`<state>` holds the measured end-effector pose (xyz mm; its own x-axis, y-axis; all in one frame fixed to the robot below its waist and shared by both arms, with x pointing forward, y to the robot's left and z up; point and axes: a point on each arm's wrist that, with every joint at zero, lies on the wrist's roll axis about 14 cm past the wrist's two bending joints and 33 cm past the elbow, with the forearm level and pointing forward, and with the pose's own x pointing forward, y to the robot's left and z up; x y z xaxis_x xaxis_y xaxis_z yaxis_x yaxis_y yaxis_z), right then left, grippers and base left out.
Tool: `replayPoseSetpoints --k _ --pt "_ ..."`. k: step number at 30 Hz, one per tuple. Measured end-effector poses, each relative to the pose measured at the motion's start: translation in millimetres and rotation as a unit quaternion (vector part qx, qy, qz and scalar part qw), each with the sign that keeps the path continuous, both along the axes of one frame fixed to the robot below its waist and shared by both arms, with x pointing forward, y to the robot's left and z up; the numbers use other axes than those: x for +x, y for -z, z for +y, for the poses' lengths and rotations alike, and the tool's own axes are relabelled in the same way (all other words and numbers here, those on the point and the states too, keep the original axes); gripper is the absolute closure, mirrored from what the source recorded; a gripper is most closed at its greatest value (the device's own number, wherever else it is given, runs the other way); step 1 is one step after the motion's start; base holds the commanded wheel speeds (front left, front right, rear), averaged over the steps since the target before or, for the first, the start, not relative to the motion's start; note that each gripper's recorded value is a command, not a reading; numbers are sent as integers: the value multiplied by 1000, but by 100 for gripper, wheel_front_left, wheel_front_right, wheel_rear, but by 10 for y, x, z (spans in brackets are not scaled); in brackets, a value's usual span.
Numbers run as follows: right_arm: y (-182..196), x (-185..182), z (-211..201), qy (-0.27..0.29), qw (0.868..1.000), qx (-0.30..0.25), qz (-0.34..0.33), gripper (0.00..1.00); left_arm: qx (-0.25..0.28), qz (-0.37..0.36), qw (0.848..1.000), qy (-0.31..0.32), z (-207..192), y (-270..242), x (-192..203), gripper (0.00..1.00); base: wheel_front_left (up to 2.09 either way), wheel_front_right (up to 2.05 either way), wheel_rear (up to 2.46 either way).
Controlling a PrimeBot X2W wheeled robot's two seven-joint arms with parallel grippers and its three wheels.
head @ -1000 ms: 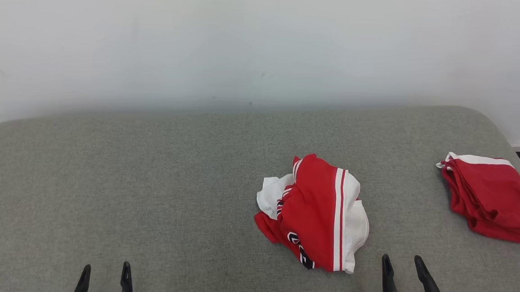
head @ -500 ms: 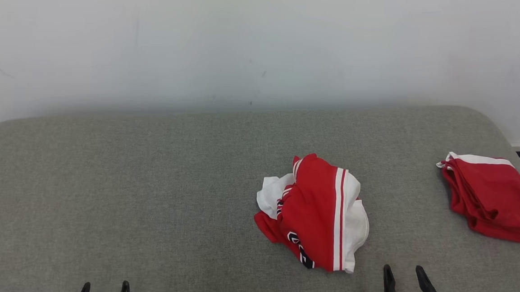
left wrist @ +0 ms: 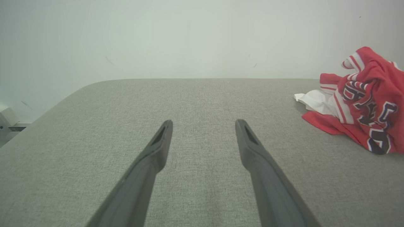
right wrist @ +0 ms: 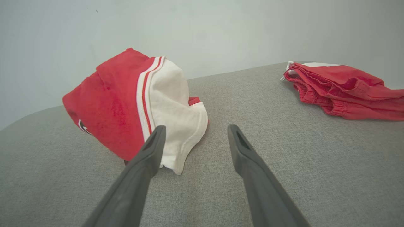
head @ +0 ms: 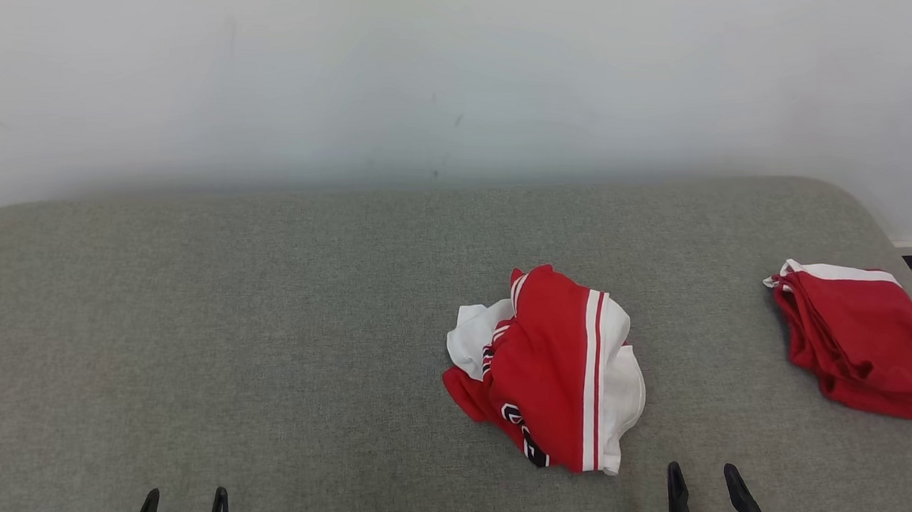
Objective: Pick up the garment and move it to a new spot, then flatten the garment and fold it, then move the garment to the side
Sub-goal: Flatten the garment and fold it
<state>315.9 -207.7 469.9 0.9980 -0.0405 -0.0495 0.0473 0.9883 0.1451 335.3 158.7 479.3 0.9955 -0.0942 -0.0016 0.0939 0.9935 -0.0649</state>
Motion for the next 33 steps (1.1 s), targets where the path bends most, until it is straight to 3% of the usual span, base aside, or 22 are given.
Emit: replayPoseSetpoints --k 16,22,29,33 --pt "-13 55 43 -8 1000 -1 0 0 -2 3 1000 -1 0 19 20 0 0 0 0" --pt "-206 251 125 -33 999 -20 -8 0 -7 2 1000 -3 0 8 34 0 0 0 0" --pt "-630 776 268 -114 989 -85 48 0 -13 2 1000 -3 -18 10 35 0 0 0 0" --pt "-714 1000 302 -137 979 -96 115 0 -20 2 1000 -6 -19 8 11 0 0 0 0"
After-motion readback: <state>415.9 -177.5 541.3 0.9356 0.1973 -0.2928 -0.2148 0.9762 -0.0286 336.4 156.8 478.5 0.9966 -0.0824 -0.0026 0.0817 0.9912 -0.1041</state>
